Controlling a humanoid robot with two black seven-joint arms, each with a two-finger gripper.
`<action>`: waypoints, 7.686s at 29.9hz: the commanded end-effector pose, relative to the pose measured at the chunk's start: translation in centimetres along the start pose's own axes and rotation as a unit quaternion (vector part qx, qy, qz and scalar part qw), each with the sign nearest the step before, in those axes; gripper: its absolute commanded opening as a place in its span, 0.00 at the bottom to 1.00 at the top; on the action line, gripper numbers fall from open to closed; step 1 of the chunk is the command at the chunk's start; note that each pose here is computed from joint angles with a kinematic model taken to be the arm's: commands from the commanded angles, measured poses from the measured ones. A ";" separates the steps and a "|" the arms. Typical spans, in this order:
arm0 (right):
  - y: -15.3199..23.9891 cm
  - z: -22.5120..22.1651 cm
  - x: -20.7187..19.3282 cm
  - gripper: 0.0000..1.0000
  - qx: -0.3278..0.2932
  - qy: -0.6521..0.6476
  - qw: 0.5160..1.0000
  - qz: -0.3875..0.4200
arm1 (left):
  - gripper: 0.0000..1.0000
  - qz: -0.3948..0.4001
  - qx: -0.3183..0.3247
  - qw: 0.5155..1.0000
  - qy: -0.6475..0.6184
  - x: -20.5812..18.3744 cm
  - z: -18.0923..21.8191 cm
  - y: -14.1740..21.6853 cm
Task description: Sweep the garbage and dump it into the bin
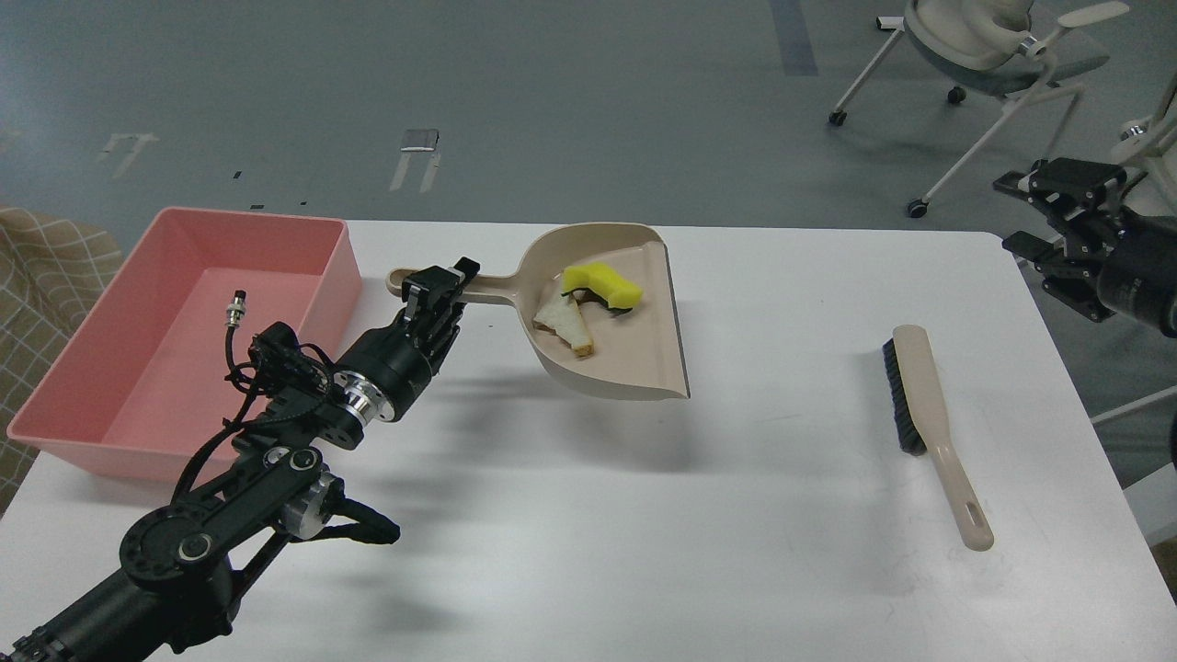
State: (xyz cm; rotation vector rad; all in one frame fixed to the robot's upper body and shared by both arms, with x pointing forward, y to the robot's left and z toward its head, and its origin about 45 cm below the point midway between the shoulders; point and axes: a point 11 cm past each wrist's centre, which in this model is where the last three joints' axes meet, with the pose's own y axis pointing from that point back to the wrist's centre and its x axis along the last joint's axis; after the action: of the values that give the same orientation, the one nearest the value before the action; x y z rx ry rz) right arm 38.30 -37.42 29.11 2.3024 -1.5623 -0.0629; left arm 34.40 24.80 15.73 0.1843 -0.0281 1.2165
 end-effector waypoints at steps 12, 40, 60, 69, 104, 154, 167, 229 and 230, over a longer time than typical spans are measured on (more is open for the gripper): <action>-1.5 7.5 -1.8 0.98 0.029 -0.255 0.966 -0.006 | 0.04 0.047 -0.045 0.998 -0.011 6.8 5.2 2.0; -0.3 9.9 -1.4 0.98 0.020 -0.292 0.956 0.006 | 0.05 0.186 0.021 0.982 0.008 20.9 3.7 16.0; 0.5 10.2 -0.8 0.98 0.035 -0.319 0.947 0.013 | 0.06 0.215 0.106 0.969 -0.063 27.5 4.4 24.0; 1.1 11.0 -0.7 0.99 0.032 -0.327 0.944 0.019 | 0.05 0.191 0.134 0.961 -0.148 29.1 7.7 23.5; 2.9 11.7 1.0 0.99 0.048 -0.347 0.935 0.045 | 0.08 0.093 0.068 0.911 -0.395 27.1 20.7 16.3; 1.7 7.1 2.1 0.99 0.112 -0.341 0.933 0.036 | 0.07 -0.029 0.090 0.995 0.037 -4.7 -4.0 -2.8; 1.7 7.3 2.1 0.99 0.111 -0.343 0.932 0.037 | 0.44 -0.026 0.103 0.994 0.034 -5.1 -4.7 -2.3; -2.1 -0.1 2.2 1.00 0.210 -0.391 0.896 -0.024 | 0.90 0.112 -0.143 0.957 0.228 20.9 13.2 1.1; -2.8 -0.5 2.1 1.00 0.208 -0.394 0.895 -0.029 | 0.90 0.103 -0.155 0.950 0.249 21.2 13.3 1.4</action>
State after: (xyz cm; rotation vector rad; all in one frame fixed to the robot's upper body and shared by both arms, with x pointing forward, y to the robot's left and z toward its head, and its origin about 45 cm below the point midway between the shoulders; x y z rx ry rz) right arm 40.66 -39.06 28.63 2.8449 -2.0487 -0.8449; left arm 41.81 41.90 30.53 -0.2863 0.1602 1.4664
